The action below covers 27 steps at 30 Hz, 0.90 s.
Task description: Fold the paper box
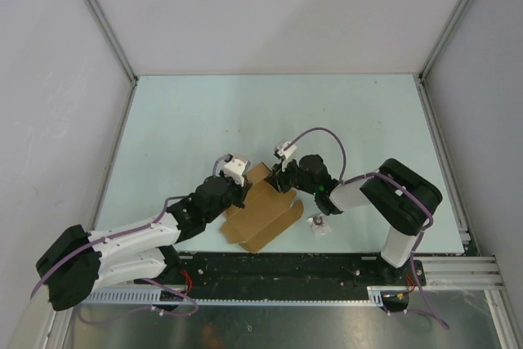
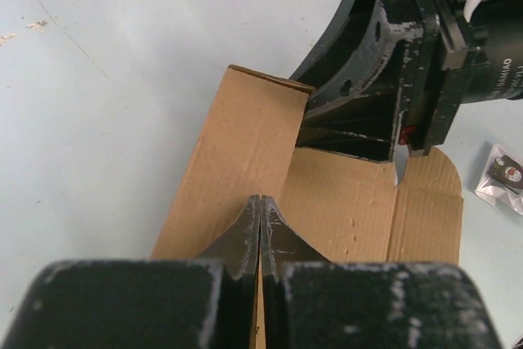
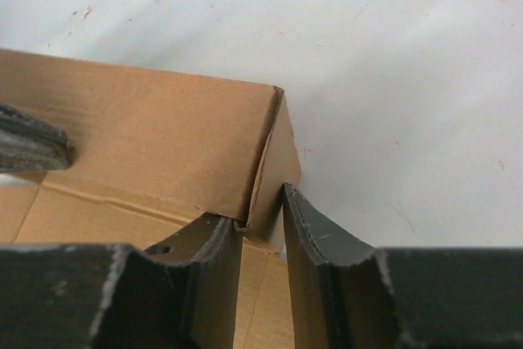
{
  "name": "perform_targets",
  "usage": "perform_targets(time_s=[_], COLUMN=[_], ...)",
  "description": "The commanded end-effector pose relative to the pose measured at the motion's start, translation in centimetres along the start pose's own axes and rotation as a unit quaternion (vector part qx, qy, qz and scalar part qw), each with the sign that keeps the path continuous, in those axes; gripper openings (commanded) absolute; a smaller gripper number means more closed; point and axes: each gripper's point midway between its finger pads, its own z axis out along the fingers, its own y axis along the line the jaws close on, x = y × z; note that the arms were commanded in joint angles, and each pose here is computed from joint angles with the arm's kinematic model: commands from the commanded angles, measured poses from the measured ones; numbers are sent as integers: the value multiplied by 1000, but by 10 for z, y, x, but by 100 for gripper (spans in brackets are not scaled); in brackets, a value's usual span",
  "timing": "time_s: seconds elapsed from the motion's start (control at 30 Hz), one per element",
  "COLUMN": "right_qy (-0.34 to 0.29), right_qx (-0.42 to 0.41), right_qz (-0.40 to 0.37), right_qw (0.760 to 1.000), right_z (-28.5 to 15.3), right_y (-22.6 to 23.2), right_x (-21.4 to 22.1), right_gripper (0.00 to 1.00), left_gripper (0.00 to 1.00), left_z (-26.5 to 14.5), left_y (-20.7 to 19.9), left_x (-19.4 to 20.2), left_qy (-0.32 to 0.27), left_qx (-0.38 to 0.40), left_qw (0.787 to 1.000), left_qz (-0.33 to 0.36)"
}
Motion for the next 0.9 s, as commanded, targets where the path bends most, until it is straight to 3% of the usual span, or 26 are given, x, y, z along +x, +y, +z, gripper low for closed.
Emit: perform_targets(time_s=[0.0,0.33,0.53,0.83,0.87], right_qy=[-54,-69,-69,-66,-62], right_qx=[12,16,17,25,21], right_qz=[-2,1,-13,-37,-38], right_qw=[998,997,997,997,997], right_z=[10,15,14,8,8], right_y=[-1,1,4,3,5], right_x=[-28,-31,-33,-40,-39], right_gripper=[29,16,1,0,7], left_gripper=[0,0,0,0,0], left_z=[-2,-4,-4,-5,-5], left_y=[-7,-5,-4,-3,-3], left_x=[-3,1,3,2,1], left_qy=[-4,2,6,4,3], left_qx=[19,17,16,12,12], left_qw=[1000,1000,1000,1000,1000], left_qz=[-9,-5,-5,-7,-7])
